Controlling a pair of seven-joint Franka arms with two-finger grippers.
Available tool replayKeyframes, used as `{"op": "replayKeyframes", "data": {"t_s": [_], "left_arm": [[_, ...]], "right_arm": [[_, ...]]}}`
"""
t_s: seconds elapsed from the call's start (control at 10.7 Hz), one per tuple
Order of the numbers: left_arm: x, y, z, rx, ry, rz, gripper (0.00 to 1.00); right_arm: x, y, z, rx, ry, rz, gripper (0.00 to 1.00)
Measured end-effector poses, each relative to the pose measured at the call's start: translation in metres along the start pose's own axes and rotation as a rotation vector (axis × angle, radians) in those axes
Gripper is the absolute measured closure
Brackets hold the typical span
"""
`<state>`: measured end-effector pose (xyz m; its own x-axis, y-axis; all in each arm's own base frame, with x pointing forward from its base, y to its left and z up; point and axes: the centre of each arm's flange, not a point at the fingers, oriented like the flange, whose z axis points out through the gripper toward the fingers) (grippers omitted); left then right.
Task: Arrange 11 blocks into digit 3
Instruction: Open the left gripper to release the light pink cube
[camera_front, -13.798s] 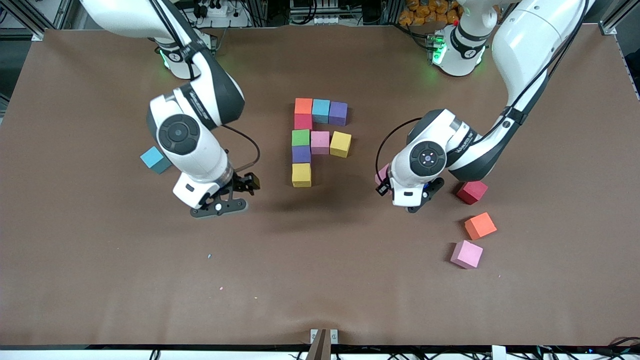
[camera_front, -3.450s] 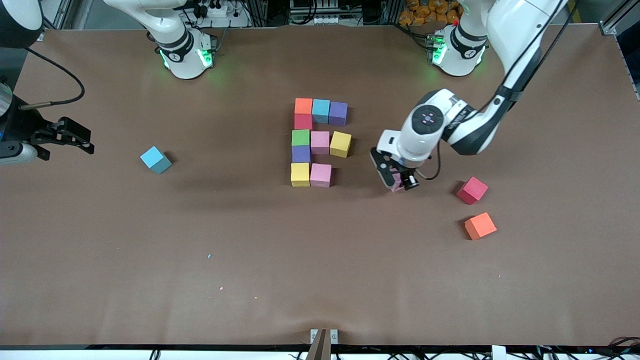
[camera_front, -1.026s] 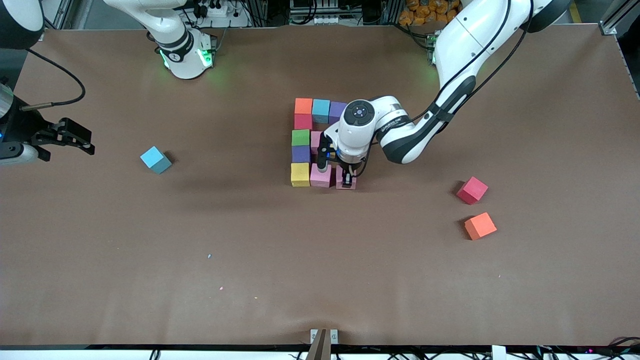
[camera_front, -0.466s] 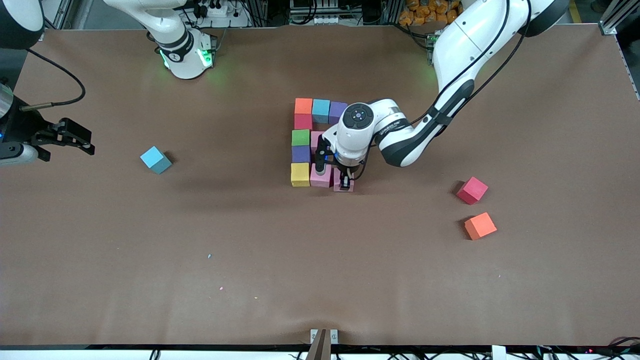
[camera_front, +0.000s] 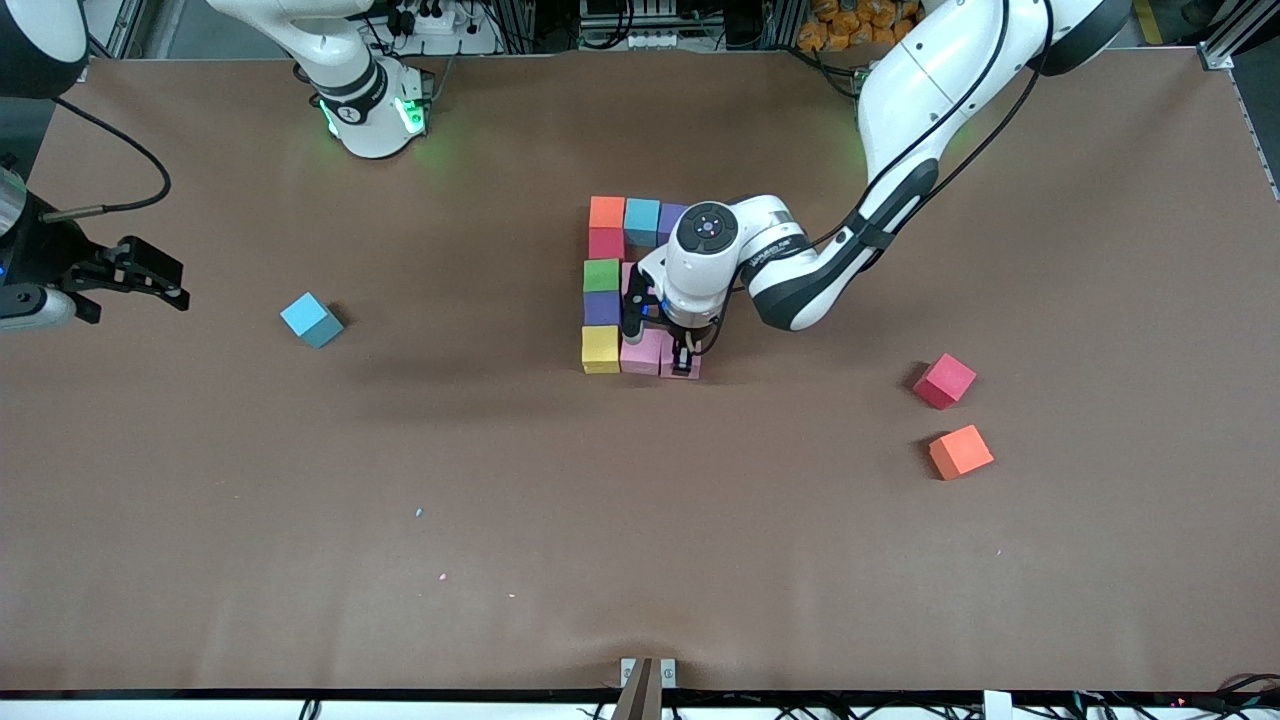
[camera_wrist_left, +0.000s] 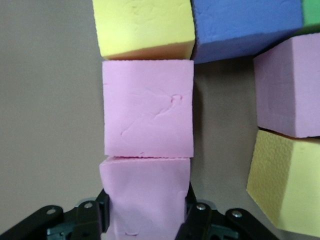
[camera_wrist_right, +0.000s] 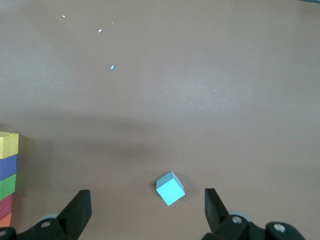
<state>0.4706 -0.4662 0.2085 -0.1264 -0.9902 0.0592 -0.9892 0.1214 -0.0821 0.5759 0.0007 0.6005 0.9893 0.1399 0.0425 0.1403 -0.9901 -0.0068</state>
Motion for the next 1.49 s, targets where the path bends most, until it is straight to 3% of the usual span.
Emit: {"op": "replayKeyframes", "data": {"t_s": [0.84,1.12,1.31,1.49], "left_arm": [[0.012,0.004,0.003,0.0,0.006,0.009,0.44],[0.01,0.002,0.005,-0.001,0.003,-0.013,0.3],[0.006,-0.003,0.004,0.003,0.004,-0.024,0.01],[0.005,-0.01,-0.002,0.014,0.007,-0.032,0.0]], "right_arm": [[0.0,-0.001,0.0,0.0,0.0,-0.002,0.0],[0.0,-0.001,0.0,0.0,0.0,-0.003,0.0],[0.0,-0.001,0.0,0.0,0.0,-0.003,0.0],[0.0,-0.001,0.0,0.0,0.0,-0.003,0.0]]}}
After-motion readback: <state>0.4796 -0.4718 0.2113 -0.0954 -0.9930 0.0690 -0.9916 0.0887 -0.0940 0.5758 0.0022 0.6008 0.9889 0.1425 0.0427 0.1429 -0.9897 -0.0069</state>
